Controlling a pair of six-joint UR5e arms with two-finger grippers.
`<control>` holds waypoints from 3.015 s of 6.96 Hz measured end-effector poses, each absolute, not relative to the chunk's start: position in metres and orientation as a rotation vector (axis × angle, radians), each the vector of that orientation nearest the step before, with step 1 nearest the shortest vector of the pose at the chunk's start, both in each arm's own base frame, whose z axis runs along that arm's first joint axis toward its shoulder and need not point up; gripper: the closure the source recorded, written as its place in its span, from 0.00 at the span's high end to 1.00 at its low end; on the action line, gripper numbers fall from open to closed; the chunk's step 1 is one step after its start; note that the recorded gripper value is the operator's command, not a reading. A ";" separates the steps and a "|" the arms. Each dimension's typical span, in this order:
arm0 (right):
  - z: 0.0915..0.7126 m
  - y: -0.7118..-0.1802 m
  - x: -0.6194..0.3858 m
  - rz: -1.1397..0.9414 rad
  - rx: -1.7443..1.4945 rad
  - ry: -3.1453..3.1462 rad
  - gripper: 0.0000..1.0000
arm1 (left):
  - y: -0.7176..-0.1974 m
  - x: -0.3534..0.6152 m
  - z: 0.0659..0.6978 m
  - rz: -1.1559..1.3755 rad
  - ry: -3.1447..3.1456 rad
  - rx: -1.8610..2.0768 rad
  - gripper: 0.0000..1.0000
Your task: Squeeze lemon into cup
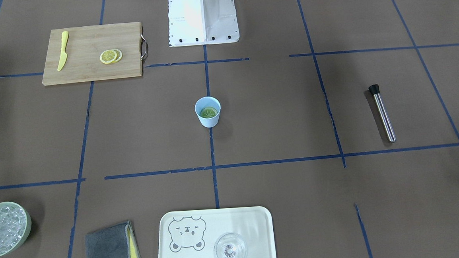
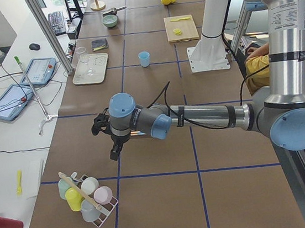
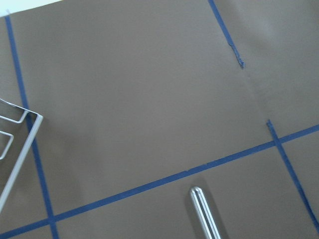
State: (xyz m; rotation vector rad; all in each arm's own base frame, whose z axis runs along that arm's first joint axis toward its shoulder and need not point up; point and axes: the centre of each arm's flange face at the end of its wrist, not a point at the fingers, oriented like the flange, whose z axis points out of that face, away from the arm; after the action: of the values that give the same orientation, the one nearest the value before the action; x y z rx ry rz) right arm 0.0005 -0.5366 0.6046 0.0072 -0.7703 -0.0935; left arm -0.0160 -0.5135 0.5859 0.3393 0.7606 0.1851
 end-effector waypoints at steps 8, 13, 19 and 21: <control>0.610 -0.542 -0.005 -0.094 -0.008 -0.777 1.00 | -0.508 -0.006 0.583 0.165 0.754 0.219 1.00; 0.624 -0.543 -0.006 -0.119 0.045 -0.782 1.00 | -0.516 0.000 0.601 0.171 0.783 0.164 1.00; 0.626 -0.547 -0.005 -0.112 0.047 -0.782 1.00 | -0.536 -0.019 0.625 0.243 0.795 0.036 1.00; 0.640 -0.541 0.008 -0.078 0.028 -0.781 1.00 | -0.536 -0.028 0.627 0.225 0.803 0.040 1.00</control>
State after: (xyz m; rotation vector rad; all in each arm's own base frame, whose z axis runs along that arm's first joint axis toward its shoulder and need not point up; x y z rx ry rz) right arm 0.0079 -0.5409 0.6398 0.0284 -0.7809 -0.0784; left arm -0.0281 -0.5364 0.6267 0.0402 0.8029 0.2249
